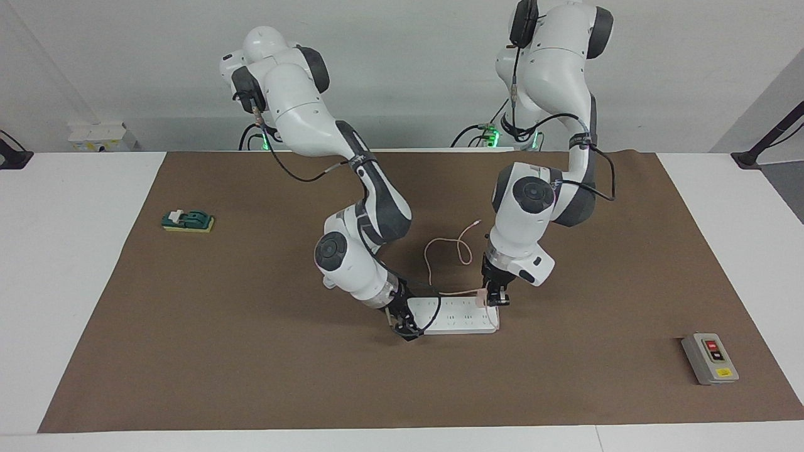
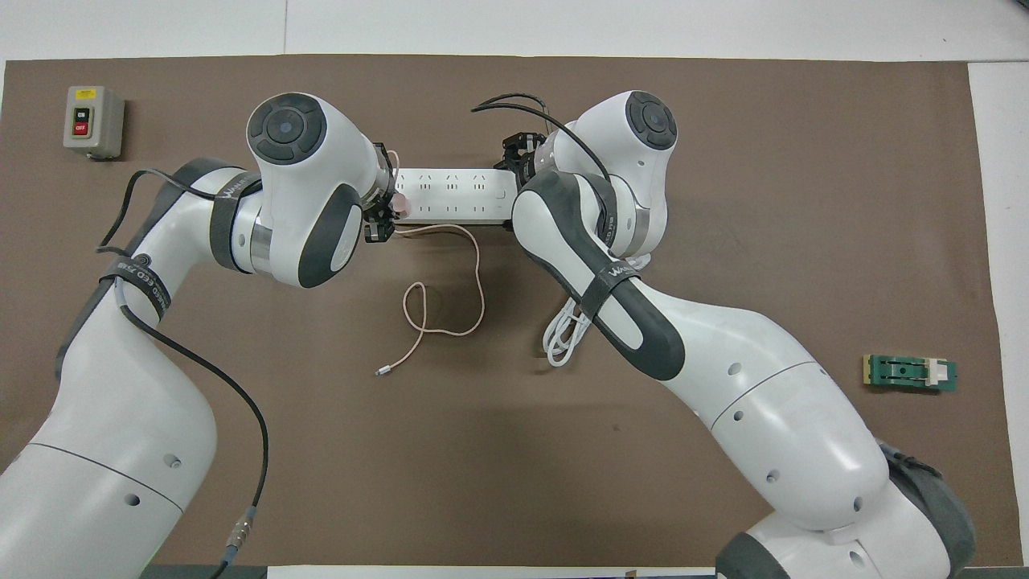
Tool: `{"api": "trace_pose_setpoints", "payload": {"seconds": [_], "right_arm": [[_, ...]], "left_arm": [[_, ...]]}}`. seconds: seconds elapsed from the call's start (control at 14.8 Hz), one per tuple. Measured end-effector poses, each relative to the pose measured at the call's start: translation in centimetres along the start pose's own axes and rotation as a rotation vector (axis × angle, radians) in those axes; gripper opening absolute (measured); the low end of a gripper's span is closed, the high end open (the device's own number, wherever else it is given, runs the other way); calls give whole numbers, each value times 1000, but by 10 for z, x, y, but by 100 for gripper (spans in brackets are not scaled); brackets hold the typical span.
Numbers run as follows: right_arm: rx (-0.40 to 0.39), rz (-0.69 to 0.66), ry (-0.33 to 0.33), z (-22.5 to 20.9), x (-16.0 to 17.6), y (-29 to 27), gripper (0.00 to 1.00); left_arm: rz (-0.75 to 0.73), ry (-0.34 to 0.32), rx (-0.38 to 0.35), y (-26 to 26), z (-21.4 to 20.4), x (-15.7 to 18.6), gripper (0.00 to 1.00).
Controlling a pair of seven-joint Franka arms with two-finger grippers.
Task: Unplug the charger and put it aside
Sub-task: 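Grasp the pink charger with the left gripper while the right gripper holds the strip, then pull the pink charger out of the strip with the left gripper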
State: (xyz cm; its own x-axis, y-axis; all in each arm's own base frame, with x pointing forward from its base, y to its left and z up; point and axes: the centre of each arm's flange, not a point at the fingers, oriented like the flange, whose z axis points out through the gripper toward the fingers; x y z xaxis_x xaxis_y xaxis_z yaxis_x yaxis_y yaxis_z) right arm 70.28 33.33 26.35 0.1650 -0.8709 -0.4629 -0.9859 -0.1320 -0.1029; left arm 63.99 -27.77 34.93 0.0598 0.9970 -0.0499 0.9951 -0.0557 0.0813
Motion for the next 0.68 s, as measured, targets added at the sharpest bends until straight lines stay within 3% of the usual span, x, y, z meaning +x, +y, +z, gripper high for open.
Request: {"api": "trace_pose_setpoints", "payload": {"seconds": [0.14,0.34,0.54,0.68], "right_arm": [[0,1,0,0,0,0,96],[0,1,0,0,0,0,96],[0,1,0,0,0,0,96],[0,1,0,0,0,0,96]], "left_arm": [[-4,4,-16,9,-27,7,32],[11,11,-31,20,-83,50,32],[101,10,36,15,-126,113,32],[173,-1,79,9,-152,174,32]]}}
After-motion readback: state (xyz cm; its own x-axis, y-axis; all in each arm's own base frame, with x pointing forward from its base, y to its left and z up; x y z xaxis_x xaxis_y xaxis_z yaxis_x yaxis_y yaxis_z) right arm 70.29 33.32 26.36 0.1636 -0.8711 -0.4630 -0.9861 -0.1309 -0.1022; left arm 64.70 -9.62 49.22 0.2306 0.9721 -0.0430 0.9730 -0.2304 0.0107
